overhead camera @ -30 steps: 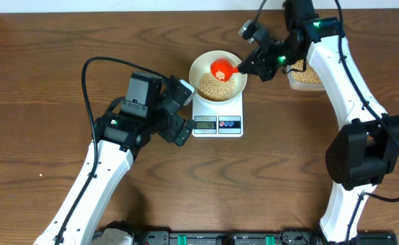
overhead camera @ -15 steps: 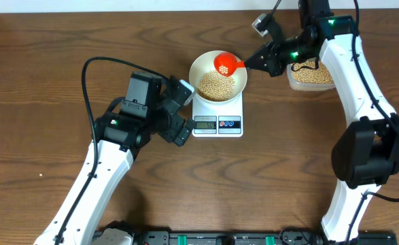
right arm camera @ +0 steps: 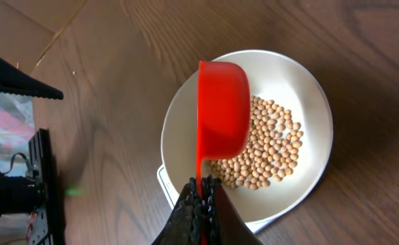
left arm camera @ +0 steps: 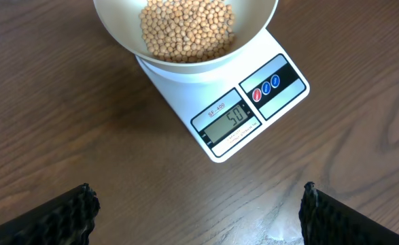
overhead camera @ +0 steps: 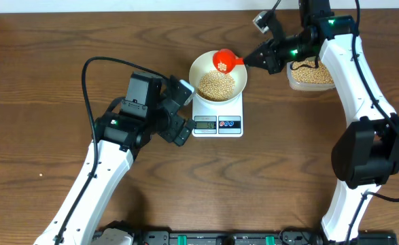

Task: Scoop item into bowl and weigh 50g on scale
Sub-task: 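Lift the red scoop away from the bowl and carry it right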

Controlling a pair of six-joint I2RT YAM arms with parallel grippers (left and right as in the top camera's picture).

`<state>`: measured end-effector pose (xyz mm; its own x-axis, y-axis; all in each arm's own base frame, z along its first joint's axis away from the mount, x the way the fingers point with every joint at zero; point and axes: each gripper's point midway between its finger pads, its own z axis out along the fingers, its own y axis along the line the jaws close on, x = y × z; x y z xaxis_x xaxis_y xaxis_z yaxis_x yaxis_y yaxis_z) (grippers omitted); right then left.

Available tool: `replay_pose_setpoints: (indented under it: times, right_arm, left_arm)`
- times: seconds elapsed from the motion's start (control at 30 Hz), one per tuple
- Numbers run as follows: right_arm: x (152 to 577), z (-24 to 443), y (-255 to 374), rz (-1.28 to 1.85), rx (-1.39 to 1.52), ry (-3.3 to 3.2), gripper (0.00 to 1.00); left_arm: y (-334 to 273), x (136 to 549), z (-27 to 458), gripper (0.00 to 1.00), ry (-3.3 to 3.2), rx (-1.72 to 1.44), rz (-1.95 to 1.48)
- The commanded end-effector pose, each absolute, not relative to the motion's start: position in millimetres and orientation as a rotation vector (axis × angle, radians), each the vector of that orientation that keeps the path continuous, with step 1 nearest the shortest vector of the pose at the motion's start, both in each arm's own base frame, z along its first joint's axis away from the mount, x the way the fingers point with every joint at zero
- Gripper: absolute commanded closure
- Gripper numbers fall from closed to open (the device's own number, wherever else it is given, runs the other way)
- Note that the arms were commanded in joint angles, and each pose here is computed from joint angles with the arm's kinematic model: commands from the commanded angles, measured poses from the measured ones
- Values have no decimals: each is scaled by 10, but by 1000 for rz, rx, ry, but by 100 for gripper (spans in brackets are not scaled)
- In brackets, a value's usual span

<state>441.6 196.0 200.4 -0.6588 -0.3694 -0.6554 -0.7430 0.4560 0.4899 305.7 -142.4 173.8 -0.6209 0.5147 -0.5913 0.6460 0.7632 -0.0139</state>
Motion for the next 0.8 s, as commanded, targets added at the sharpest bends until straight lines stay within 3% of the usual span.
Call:
replay_pose_setpoints:
  times: [0.0,0.33,0.77]
  right_arm:
    - [4383,2276,1979,1132,-899,2194,99]
    - [4538,2621,1691,1396,-607,2138,99]
    - [4832,2689,973,1391,-267,2171,99]
  left_arm:
    - [-1448,3055,1734,4,2377,891,-316]
    - [-1448,3055,1734,4,2377,891,-316]
    - [-1448,3055,1734,4,2377,891,-316]
